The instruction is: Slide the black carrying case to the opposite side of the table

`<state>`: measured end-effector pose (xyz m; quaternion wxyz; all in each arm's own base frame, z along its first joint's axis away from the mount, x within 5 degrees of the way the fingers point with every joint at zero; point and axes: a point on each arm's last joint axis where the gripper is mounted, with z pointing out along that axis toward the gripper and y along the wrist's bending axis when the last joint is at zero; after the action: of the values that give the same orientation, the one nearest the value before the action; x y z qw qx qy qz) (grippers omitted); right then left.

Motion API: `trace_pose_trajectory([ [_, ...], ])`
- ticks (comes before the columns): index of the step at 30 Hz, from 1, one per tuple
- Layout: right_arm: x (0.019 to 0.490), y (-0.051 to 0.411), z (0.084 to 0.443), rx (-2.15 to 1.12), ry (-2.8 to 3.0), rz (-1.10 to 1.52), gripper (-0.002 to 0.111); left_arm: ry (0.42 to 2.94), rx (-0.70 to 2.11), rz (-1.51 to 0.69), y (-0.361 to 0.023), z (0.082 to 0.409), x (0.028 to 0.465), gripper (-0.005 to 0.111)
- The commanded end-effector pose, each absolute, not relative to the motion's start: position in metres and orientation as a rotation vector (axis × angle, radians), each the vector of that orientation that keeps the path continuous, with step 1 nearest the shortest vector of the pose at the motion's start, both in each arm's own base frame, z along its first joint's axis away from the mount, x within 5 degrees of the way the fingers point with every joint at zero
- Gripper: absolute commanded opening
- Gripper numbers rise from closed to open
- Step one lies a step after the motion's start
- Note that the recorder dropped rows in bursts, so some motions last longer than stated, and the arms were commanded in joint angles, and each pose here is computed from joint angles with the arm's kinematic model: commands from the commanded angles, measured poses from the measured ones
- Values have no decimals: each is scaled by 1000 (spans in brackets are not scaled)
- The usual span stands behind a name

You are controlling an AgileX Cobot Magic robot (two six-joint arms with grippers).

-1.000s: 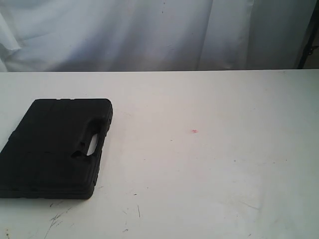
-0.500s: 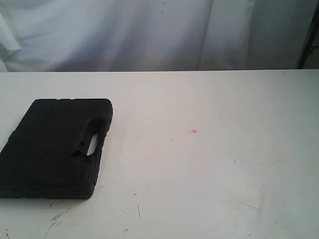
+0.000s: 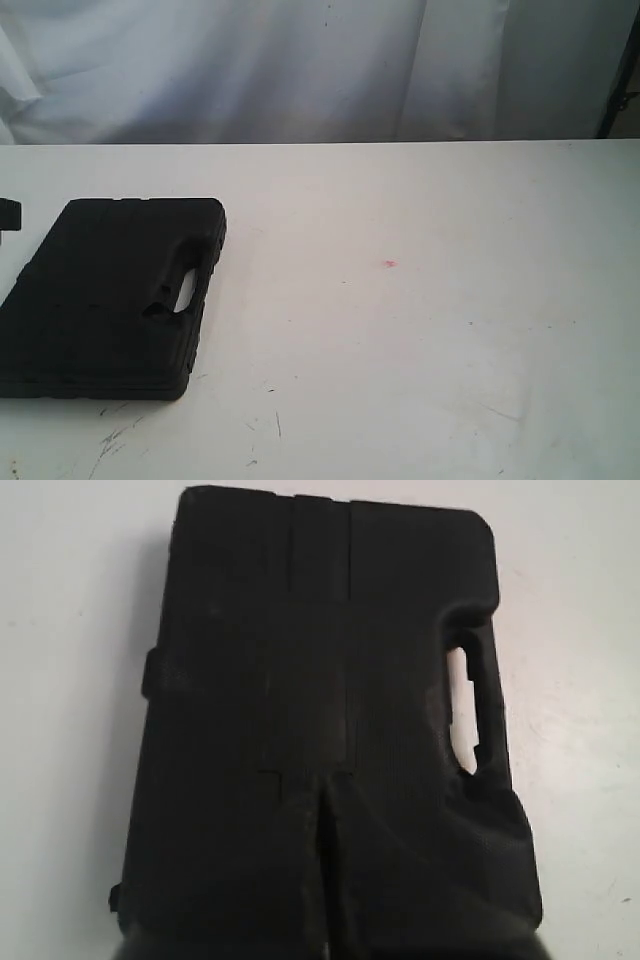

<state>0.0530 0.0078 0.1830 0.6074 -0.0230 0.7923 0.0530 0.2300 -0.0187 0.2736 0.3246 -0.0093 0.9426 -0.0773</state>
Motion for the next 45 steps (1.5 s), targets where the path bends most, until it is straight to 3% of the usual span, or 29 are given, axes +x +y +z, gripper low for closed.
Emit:
trace_pose_trajectory([
  [1,53,8,182,-59,1829,114,0,2380,121,-252,-27,279,237,0],
  [8,53,8,182,-59,1829,114,0,2328,255,-372,-38,302,247,0],
  [15,53,8,182,-59,1829,114,0,2406,113,-547,-47,336,277,0],
  [22,53,8,182,-59,1829,114,0,2471,66,-541,-59,339,304,0],
  [36,53,8,182,-59,1829,114,0,2782,42,-249,-149,272,346,0],
  [45,53,8,182,-59,1829,114,0,2946,-4,-43,-176,218,368,5],
])
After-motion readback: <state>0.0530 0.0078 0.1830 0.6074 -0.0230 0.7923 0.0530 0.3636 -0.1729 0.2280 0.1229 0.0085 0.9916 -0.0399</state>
